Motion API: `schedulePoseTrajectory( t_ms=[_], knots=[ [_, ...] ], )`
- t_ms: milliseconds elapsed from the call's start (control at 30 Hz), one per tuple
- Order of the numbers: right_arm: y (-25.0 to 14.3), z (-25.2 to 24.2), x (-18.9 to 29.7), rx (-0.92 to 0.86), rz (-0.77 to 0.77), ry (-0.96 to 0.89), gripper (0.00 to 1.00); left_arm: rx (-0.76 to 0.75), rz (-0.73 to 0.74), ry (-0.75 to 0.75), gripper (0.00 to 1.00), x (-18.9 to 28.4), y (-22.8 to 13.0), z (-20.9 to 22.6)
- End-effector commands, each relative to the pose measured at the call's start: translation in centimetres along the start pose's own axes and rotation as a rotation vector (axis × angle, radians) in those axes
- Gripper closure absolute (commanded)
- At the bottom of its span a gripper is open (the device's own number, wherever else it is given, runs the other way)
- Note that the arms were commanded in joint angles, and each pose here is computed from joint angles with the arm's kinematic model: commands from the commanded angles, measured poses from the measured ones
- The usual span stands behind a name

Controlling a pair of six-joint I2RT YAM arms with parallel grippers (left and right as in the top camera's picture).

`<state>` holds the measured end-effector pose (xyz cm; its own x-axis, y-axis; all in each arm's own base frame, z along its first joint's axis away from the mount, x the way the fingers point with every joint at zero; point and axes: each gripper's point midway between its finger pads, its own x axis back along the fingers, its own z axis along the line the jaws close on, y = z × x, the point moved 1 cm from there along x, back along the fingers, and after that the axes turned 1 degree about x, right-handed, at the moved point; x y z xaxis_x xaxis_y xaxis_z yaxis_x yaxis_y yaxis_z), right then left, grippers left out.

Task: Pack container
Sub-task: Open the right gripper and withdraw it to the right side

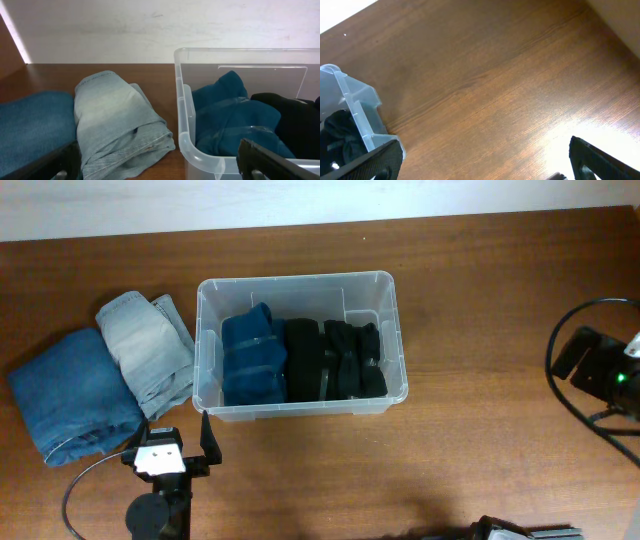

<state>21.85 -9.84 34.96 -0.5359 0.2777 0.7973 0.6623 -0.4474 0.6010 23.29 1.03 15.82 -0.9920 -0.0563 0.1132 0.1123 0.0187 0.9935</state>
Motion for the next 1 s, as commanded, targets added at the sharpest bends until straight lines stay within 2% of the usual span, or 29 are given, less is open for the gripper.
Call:
schedulePoseTrajectory(
  t_ms=[0, 967],
  knots=[
    [0.3, -0.3, -0.9, -0.009, 0.023, -0.021, 0.02, -0.015, -0.001, -0.005, 0.01, 0.0, -0.1, 0.0],
    [-0.4, 0.2, -13.6, 0.015, 0.412, -0.086, 0.02, -0.015, -0.002, -0.005, 0.01, 0.0, -0.1, 0.0]
  ],
)
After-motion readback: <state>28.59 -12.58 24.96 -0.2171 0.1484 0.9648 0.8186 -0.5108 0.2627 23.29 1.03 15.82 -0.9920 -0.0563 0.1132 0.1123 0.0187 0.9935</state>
